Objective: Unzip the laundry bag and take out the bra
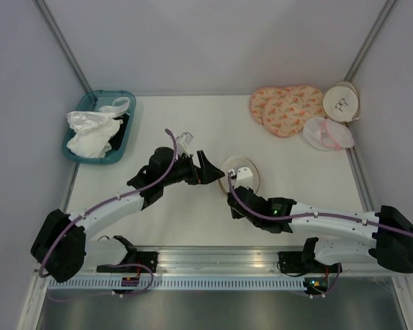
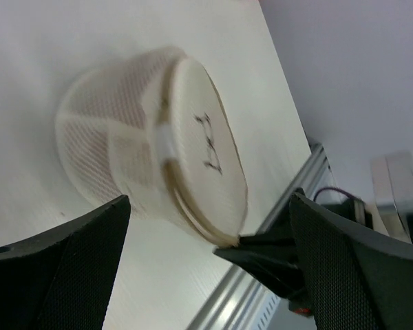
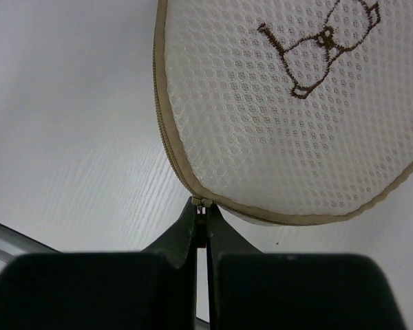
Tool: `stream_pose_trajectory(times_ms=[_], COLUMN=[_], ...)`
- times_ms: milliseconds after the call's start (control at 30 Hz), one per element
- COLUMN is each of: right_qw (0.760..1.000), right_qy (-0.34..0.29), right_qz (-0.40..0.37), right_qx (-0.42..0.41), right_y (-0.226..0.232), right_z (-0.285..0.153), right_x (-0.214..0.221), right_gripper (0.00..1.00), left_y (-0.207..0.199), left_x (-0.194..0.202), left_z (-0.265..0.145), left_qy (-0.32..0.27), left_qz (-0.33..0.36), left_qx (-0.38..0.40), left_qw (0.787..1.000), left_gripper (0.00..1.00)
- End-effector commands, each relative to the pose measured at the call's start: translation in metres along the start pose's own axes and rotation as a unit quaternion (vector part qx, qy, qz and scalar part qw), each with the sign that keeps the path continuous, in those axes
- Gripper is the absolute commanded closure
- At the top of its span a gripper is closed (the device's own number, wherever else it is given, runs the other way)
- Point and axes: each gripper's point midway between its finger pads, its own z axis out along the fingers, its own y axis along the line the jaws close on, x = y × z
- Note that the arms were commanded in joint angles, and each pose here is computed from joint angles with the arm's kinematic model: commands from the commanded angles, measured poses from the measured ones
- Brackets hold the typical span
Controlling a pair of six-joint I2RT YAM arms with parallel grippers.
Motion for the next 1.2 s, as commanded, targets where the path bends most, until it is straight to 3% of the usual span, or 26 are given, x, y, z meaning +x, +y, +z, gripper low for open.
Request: stream_pose_trajectory(times_ms=[0,133,333,433,533,567,600,833,967,1067,1167], right_qw=[0.999,0.996,0.994,0.990,0.989,0.989,0.989,0.993,0.995,0.995,0.993], right_qy=[-0.030,-0.048,-0.063,-0.051,-0.039,-0.033,-0.029,0.016,0.077,0.100,0.095], right_qz=[0.008,0.016,0.020,0.017,0.011,0.008,0.007,-0.005,-0.010,-0.001,0.001], right_qx=[-0.042,-0.069,-0.090,-0.127,-0.144,-0.147,-0.145,-0.119,-0.059,-0.027,0.065], right_y=[0.025,0.033,0.039,0.050,0.054,0.054,0.052,0.040,0.015,0.002,-0.032], right_z=[0.004,0.001,-0.008,-0.012,-0.014,-0.015,-0.015,-0.015,-0.016,-0.017,-0.015], right_x=[-0.019,-0.026,-0.036,-0.032,-0.024,-0.021,-0.019,0.002,0.028,0.041,0.044], right_gripper=[1.00,1.00,1.00,1.00,1.00,1.00,1.00,1.00,1.00,1.00,0.99], left_y=[-0.009,-0.020,-0.009,-0.006,-0.006,-0.007,-0.008,0.006,0.009,0.011,0.006], left_x=[0.033,0.050,0.071,0.070,0.070,0.069,0.069,0.063,0.051,0.046,0.044], left_z=[-0.019,-0.021,-0.006,0.004,0.014,0.016,0.017,0.011,-0.002,-0.008,-0.011], left_qy=[-0.019,-0.010,0.014,0.002,-0.001,-0.001,-0.001,-0.012,-0.030,-0.037,-0.034], left_qz=[-0.053,-0.090,-0.111,-0.121,-0.127,-0.129,-0.130,-0.102,-0.071,-0.054,-0.029], left_qx=[-0.021,0.004,-0.033,-0.028,-0.018,-0.016,-0.016,-0.060,-0.084,-0.092,-0.081], left_qw=[0.998,0.996,0.993,0.992,0.992,0.991,0.991,0.993,0.994,0.994,0.996], left_gripper=[0.00,0.00,0.02,0.12,0.55,0.86,0.96,0.98,0.98,0.98,0.98])
